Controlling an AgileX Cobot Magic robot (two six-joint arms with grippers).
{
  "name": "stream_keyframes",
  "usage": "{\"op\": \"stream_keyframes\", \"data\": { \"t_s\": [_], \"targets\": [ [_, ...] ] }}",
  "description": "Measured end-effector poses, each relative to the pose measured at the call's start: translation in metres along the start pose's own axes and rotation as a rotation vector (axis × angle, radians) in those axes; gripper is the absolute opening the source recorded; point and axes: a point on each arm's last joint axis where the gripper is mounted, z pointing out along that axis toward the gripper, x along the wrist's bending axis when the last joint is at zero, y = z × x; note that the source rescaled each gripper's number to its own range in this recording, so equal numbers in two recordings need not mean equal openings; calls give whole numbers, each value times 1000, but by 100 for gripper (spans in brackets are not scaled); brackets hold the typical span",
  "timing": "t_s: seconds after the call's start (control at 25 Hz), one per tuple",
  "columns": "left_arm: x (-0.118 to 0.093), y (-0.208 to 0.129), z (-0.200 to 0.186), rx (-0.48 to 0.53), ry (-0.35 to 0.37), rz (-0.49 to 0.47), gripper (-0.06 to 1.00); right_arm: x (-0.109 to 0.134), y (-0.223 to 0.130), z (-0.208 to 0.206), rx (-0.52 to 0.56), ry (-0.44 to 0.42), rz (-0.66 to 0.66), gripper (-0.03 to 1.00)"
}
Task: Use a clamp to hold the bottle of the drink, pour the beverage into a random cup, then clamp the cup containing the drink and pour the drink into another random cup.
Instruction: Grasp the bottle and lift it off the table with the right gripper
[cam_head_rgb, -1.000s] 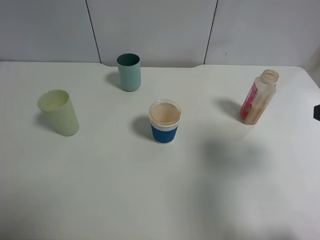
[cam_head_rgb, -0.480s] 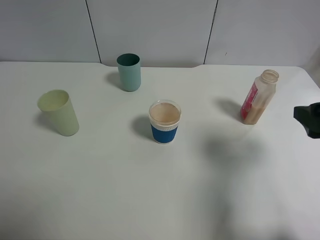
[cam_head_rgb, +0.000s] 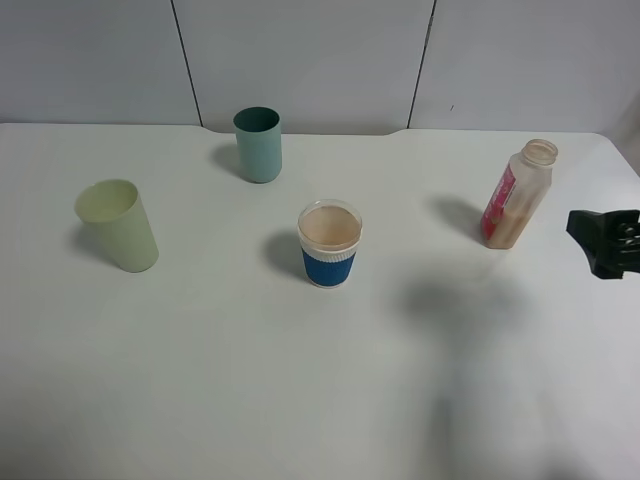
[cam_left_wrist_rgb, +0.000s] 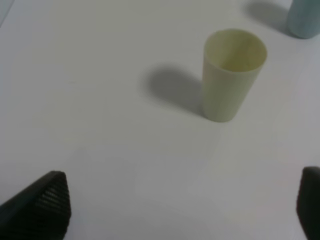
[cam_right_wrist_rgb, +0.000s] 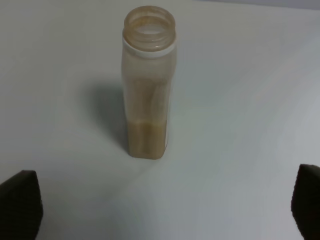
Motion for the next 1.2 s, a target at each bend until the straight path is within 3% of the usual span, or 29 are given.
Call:
{"op": "stream_keyframes", "data": {
  "t_s": [0.24, 0.48, 0.96, 1.2],
  "targets": [
    [0, 0, 0, 0, 0, 0, 67, 0, 0, 1, -14, 0, -19, 100],
    [0, 0, 0, 0, 0, 0, 67, -10, -4, 16, 24, -54, -2, 100],
    [0, 0, 0, 0, 0, 0, 67, -3, -27, 73, 149, 51, -48, 100],
    [0, 0, 0, 0, 0, 0, 67, -3, -32, 89, 125, 56, -56, 100]
  ]
}}
